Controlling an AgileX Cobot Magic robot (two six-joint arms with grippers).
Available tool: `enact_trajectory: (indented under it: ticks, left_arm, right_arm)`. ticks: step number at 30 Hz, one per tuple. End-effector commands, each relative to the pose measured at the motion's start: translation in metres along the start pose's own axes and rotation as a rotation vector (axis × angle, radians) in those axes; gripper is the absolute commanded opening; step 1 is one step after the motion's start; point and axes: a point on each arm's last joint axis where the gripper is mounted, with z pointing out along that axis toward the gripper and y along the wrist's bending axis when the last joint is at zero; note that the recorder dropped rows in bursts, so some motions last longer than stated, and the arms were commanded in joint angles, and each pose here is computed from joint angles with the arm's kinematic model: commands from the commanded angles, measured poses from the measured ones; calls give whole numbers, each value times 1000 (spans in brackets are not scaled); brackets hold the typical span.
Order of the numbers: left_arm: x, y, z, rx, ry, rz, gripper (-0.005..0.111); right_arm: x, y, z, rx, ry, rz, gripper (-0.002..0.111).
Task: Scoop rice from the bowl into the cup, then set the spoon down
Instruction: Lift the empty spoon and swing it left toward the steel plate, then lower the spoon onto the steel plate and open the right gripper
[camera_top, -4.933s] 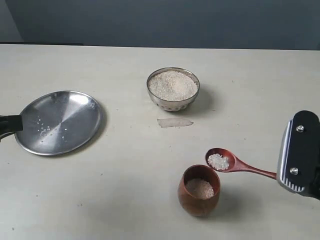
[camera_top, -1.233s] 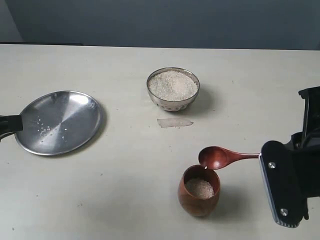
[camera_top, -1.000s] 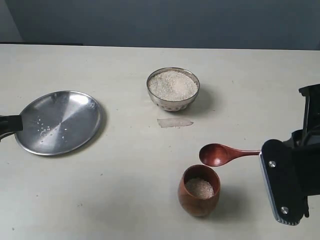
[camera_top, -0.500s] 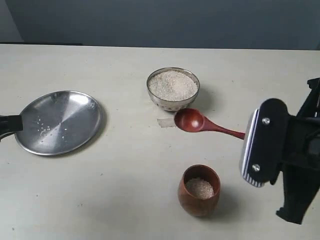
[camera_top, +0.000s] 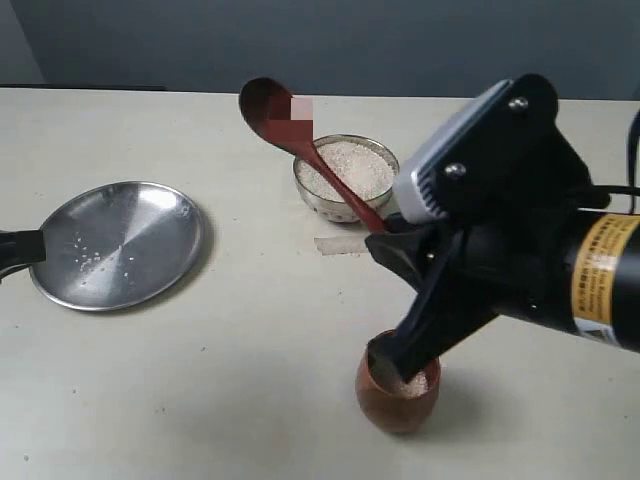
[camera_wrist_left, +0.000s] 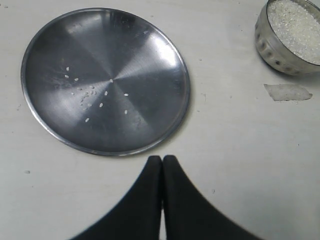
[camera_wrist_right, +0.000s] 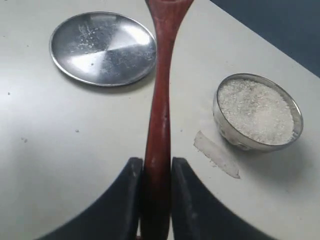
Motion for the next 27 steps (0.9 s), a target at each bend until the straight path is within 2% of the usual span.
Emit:
enact_trajectory:
  ticks: [1,14,18,23,27]
  left_arm:
    - [-1,-1,0,4,1,6,0]
    - [-1,-1,0,4,1,6,0]
    - [-1,-1,0,4,1,6,0]
    - [-1,-1,0,4,1,6,0]
    - [-1,-1,0,4,1,6,0]
  right_arm:
    - [-15,9,21,-46,-18,-5,-1]
    - [-38,36,110,-114,67,70,-1]
    - [-43,44,143,-110,100,153,-1]
    - [-50,37,187,-107,92,308,-1]
    - [-56,43,216,-121,80,315,-1]
